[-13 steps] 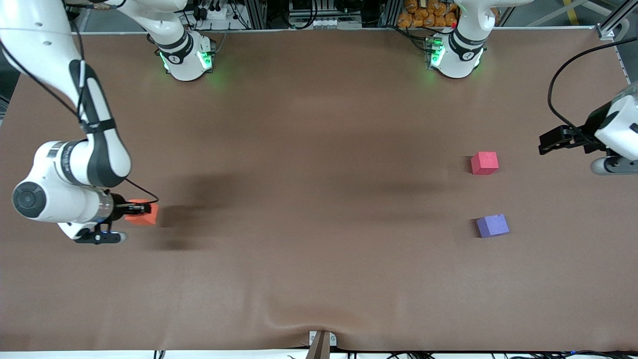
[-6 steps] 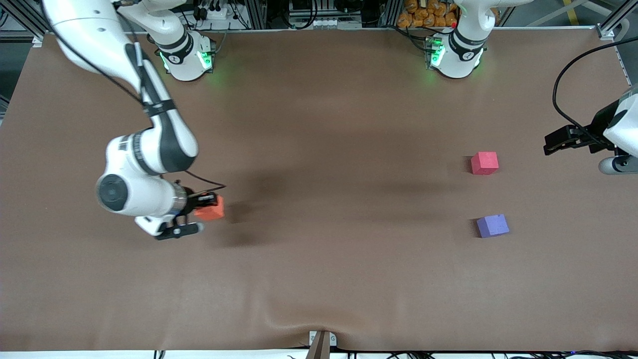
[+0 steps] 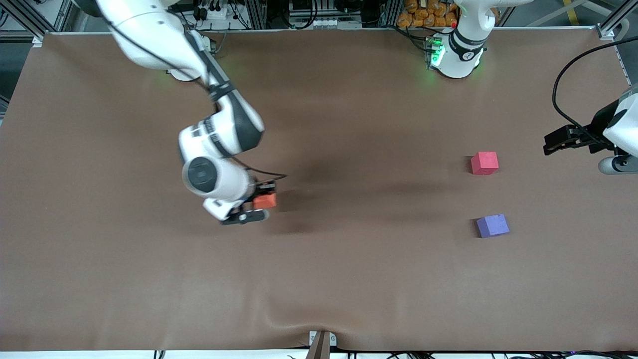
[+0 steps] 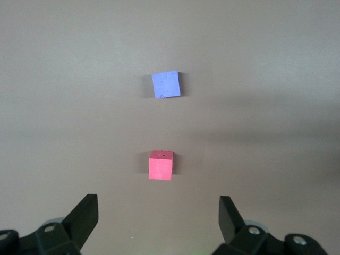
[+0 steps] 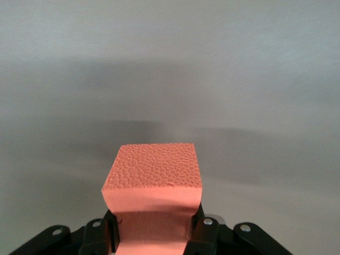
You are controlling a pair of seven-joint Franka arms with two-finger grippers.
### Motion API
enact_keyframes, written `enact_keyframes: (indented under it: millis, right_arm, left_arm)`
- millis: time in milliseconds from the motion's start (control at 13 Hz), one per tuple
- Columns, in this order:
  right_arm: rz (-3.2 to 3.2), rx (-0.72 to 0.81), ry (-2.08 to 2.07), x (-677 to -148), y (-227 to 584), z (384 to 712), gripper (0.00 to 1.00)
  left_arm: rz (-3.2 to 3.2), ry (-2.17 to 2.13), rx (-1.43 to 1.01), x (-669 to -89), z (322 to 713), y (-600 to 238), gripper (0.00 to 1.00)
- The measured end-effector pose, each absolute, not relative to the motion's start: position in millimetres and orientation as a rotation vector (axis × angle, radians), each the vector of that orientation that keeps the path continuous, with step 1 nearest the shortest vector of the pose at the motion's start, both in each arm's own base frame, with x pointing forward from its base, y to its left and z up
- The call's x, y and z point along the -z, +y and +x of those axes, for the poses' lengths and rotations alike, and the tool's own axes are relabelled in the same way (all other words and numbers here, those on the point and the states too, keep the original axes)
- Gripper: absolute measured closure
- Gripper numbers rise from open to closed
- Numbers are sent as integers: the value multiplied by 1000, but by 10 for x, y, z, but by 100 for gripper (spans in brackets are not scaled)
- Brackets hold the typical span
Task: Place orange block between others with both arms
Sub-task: 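Carry the orange cube with the right gripper toward the table's middle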
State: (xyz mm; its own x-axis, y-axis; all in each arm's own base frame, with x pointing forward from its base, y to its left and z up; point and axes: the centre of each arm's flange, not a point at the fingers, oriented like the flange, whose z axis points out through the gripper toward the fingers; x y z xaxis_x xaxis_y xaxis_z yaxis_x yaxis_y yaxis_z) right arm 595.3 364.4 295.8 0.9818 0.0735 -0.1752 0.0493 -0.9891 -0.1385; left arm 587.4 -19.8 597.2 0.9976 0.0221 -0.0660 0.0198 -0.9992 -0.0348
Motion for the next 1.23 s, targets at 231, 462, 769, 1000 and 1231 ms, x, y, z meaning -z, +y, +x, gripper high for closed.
enact_keyframes:
  millis: [231,462,769,1000,1231]
  right_arm:
    - [-2978,-176,-1,-2916,4464,5707,48]
    - [-2949,-90,12,-2545,5001,5504,48]
    - [-2941,-76,60,-2232,5204,5503,48]
    - [-2943,-79,65,-2202,5209,5518,42]
    - [-2945,-83,60,-2177,5228,5498,11]
  left_arm:
    - [-3106,-27,-106,-5966,5874,-218,0]
    - [-3106,-20,-114,-5938,5880,-243,0]
    - [-3122,-9,-124,-5910,5886,-300,0]
    - [-3131,8,-138,-5864,5898,-374,0]
    - [-3160,41,-156,-5816,5906,-528,0]
